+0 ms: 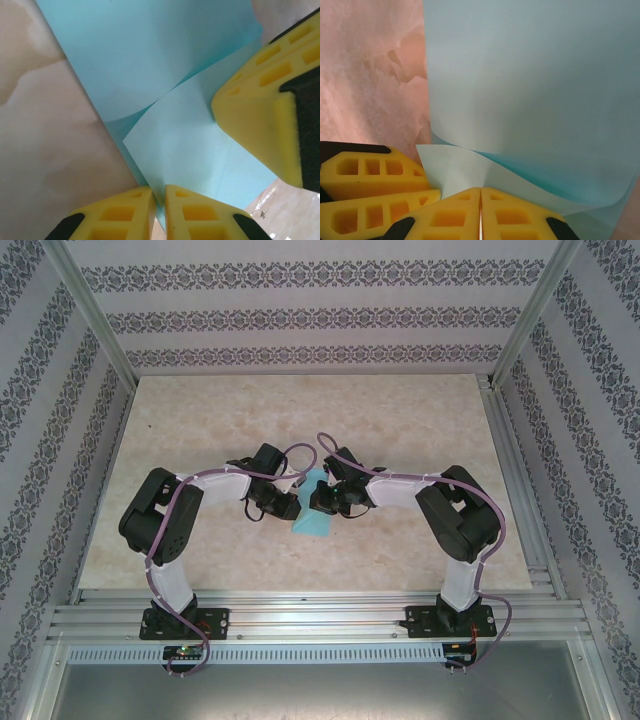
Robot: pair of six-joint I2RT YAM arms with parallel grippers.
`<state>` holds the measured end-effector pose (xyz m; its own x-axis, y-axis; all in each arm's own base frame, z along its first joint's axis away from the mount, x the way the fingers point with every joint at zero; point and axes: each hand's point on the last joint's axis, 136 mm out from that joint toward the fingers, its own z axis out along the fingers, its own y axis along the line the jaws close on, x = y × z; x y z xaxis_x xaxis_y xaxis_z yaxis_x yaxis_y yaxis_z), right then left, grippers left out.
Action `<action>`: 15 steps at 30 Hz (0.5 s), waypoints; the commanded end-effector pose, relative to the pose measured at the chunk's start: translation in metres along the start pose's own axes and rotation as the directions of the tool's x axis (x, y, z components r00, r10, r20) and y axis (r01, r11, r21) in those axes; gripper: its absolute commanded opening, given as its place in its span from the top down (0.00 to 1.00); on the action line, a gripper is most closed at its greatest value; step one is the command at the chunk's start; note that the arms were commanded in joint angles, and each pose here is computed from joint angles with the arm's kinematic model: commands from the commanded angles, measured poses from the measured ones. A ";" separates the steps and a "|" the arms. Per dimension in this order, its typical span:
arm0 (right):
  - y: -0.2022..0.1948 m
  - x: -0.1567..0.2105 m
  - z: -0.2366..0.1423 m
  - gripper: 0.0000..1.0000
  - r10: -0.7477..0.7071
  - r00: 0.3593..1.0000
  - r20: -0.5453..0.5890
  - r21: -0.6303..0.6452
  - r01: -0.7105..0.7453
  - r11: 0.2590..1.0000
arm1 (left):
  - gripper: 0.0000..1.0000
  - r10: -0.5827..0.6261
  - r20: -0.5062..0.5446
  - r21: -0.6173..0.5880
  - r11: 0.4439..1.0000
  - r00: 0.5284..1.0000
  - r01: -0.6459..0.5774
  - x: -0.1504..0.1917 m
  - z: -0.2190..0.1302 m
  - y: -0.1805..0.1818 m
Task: Fold a paper plane with a square sheet of paper (fold left side to right side)
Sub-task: Fold the triangle a second time at the center of the table.
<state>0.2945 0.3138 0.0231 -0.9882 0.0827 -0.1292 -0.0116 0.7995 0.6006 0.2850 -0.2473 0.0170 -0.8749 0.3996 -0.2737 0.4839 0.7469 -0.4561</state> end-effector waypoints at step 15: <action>0.034 -0.008 -0.008 0.90 -0.045 0.998 0.048 -0.087 0.049 0.995 | 0.87 -0.009 -0.072 -0.101 0.995 0.997 0.002 0.016 0.019 0.020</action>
<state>0.2964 0.3206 0.0278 -0.9857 0.0787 -0.1493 -0.0309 0.7853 0.6184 0.2848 -0.2470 0.0155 -0.8760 0.4052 -0.2617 0.4820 0.7545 -0.4453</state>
